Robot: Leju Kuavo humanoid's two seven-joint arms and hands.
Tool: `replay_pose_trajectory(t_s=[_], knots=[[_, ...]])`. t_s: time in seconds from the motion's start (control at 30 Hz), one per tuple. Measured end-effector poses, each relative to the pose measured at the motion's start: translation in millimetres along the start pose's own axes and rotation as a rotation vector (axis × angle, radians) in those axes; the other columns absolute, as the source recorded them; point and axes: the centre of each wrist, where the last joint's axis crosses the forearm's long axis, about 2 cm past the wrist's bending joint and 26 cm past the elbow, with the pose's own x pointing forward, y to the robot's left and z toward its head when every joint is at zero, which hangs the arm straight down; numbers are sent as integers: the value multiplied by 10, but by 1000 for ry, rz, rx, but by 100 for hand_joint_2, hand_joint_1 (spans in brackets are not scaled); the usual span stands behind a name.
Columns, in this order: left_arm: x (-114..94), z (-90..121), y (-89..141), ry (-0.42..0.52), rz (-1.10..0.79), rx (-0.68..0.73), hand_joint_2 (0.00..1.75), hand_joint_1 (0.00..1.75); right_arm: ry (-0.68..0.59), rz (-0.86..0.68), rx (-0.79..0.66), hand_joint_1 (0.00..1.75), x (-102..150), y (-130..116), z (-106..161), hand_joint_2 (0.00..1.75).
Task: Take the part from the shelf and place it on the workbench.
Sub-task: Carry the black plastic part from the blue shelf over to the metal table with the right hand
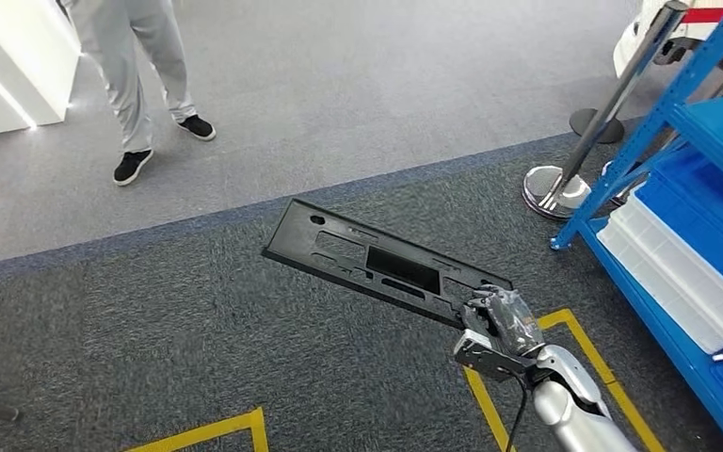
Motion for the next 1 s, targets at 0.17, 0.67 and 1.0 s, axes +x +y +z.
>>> replay_pose_trajectory(t_s=[0.17, 0.67, 1.0], knots=[[4, 0, -12, -2, 1, -19, 175, 0, 16, -4, 14, 164, -46, 33, 43, 0], [81, -34, -26, -16, -2, -26, 175, 0, 5, 1, 12, 164, -163, -69, -144, 0], [119, -50, -33, -21, -2, -39, 175, 0, 26, 0, 7, 164, -210, -60, -125, 0]])
